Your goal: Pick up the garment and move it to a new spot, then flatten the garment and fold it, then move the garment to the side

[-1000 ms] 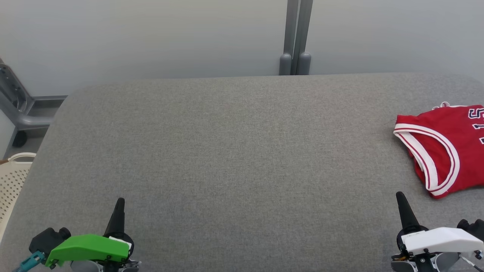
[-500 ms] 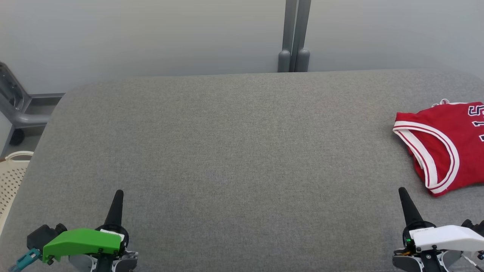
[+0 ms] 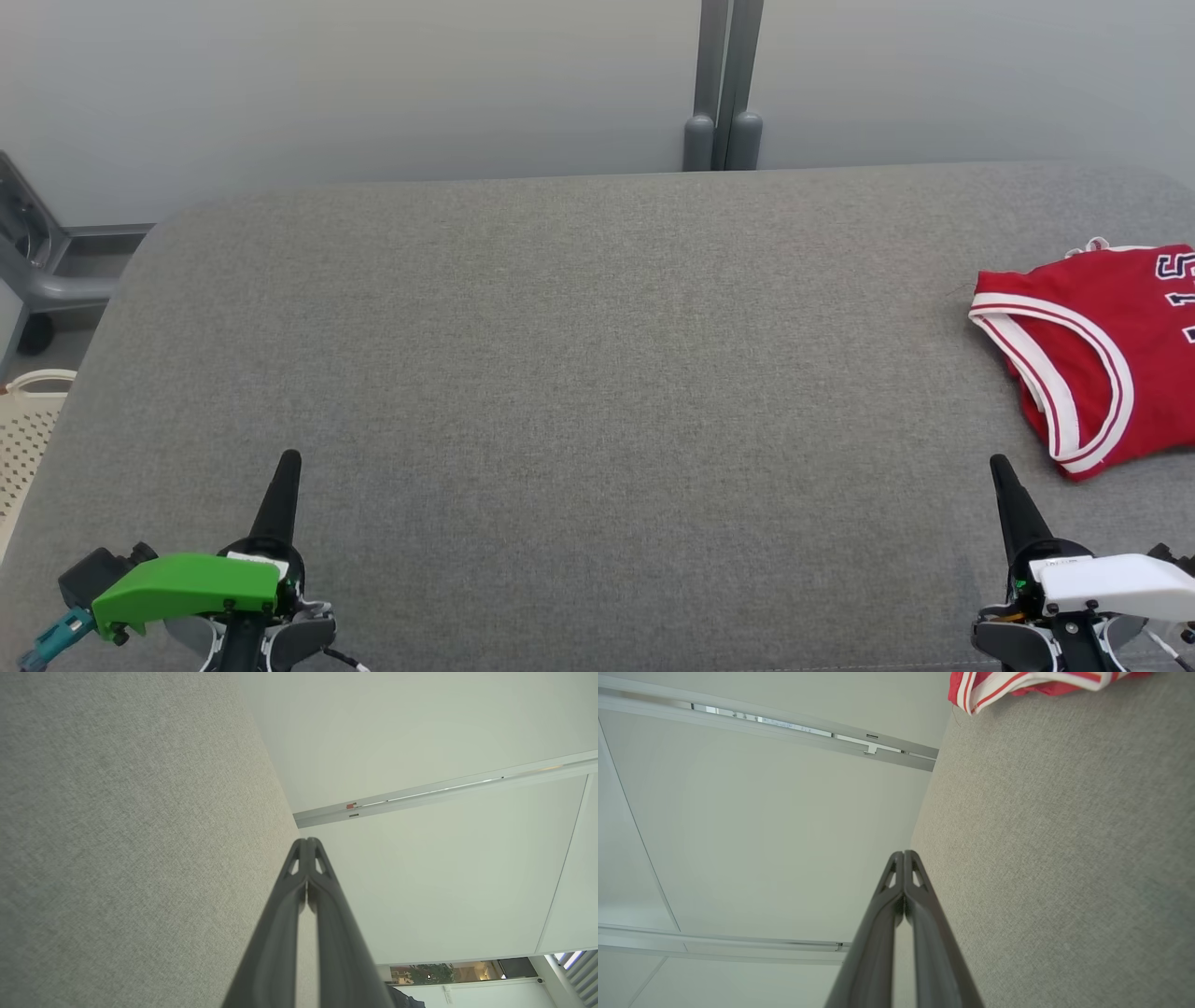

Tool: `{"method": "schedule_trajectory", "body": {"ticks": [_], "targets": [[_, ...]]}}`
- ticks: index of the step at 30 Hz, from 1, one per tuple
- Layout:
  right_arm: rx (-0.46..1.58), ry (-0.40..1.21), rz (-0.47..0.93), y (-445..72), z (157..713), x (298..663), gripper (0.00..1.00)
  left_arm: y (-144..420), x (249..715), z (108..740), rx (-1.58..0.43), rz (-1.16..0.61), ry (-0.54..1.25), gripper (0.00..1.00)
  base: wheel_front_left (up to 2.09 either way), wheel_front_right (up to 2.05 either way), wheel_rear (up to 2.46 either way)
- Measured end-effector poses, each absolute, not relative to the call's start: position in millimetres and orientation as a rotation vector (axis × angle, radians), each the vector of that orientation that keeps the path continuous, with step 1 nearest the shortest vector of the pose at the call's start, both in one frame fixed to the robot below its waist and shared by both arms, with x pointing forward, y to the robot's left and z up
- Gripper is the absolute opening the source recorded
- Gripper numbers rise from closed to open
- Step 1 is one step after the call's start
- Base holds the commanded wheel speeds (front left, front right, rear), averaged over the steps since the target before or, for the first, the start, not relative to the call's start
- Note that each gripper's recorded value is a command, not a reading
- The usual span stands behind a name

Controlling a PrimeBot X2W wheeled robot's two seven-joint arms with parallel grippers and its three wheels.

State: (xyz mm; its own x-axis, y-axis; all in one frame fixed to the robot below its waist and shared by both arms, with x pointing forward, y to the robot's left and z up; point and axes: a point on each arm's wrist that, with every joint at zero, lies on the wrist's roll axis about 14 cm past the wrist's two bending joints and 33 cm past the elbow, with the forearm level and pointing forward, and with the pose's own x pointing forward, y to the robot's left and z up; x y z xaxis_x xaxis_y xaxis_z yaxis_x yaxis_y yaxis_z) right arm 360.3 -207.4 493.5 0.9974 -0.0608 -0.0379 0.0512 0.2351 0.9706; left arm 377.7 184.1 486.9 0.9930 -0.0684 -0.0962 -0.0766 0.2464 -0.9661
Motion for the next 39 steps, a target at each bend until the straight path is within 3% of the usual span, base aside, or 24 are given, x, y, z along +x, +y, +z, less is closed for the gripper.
{"method": "schedule_trajectory", "body": {"ticks": [39], "targets": [[1.575,-0.059,-0.074,-216,501,363,0.0,182,394,503,-1.576,-0.051,0.08,0.0,0.0,0.0,0.0]]}}
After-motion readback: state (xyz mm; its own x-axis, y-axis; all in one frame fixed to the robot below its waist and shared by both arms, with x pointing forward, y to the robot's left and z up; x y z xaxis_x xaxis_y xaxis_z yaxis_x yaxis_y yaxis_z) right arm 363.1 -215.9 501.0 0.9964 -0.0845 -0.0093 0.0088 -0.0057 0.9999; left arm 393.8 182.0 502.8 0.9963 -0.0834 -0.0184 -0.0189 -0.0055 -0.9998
